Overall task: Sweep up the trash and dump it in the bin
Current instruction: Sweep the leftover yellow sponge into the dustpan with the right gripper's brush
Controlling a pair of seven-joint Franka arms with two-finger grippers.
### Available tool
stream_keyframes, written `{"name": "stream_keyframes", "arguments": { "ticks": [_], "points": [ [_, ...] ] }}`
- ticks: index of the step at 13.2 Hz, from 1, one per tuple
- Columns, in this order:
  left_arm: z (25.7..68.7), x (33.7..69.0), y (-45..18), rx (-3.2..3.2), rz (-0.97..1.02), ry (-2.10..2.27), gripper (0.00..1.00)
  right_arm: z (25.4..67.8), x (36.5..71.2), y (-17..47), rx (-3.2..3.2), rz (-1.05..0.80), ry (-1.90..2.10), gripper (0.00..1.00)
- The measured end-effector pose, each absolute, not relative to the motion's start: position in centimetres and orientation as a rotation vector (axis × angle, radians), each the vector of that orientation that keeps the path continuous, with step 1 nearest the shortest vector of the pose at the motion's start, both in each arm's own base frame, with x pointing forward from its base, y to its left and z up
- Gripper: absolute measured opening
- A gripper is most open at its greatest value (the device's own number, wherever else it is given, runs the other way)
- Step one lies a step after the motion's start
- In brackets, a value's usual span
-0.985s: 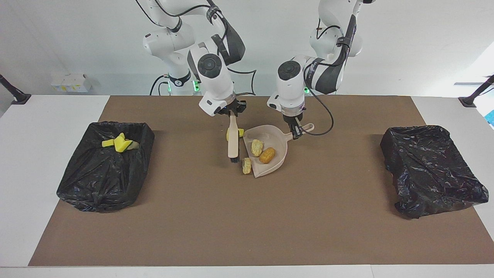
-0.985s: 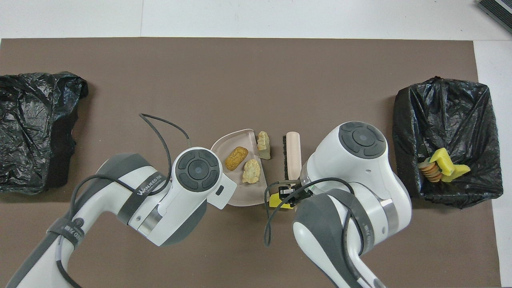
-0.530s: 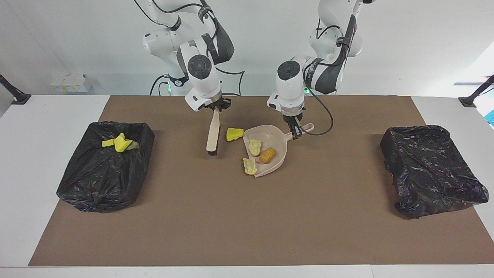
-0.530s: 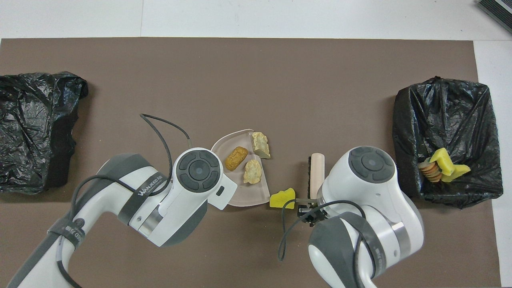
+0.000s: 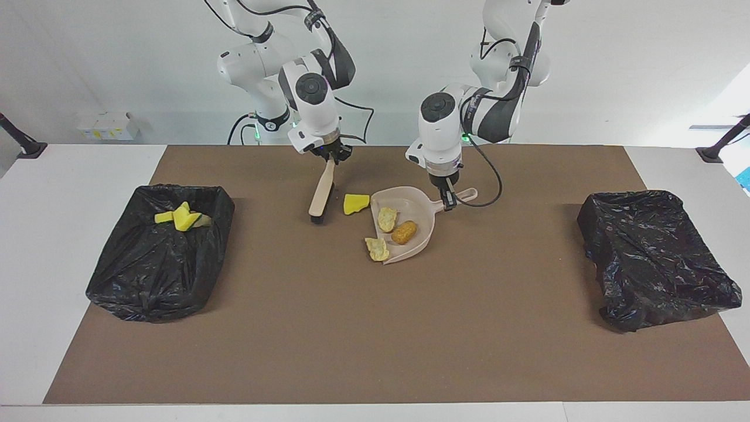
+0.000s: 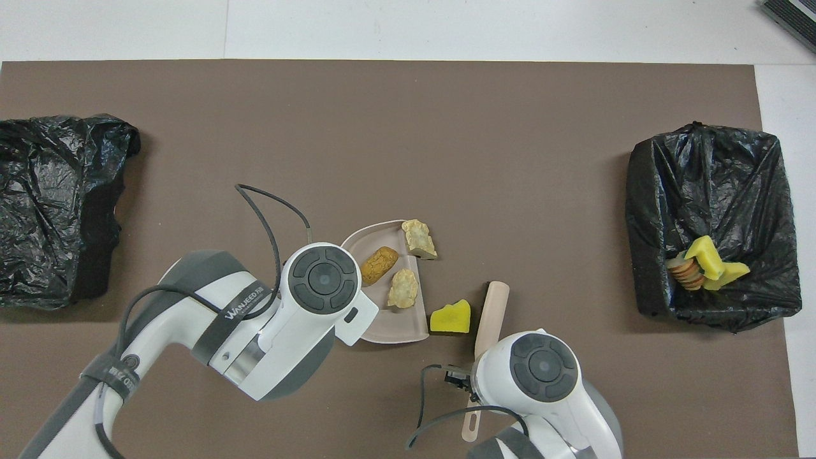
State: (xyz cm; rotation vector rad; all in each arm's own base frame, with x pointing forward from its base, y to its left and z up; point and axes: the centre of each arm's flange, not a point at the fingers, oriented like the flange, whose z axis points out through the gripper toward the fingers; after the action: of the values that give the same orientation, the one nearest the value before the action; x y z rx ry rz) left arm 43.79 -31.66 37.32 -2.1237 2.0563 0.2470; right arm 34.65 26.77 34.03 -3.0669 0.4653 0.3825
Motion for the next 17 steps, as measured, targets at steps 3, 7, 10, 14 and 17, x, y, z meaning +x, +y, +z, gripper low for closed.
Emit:
{"name": "stream_keyframes", "arguments": {
  "ticks": [3,7,10,14,17],
  "points": [
    [37.4,42.8,-31.7,-2.087,0.258,2.065,0.31,34.7,36.7,28.3,-3.032,0.369,0.476,0.26],
    [37.3,42.7,-31.6,-2.086,0.262,2.065,0.31,35.5,39.8,32.7,-2.932,0.403,0.378,0.26],
    [37.3,42.8,-31.5,-2.088,0.261,2.064,0.31,35.7,40.1,34.8,-2.793,0.475,0.256,0.26],
    [37.2,42.9,-31.2,-2.094,0.259,2.059,0.31,36.3,40.1,34.7,-2.752,0.499,0.033,0.26],
    [37.0,43.2,-30.8,-2.101,0.255,2.055,0.31,37.6,40.7,32.2,-2.783,0.56,-0.041,0.26]
  ]
}}
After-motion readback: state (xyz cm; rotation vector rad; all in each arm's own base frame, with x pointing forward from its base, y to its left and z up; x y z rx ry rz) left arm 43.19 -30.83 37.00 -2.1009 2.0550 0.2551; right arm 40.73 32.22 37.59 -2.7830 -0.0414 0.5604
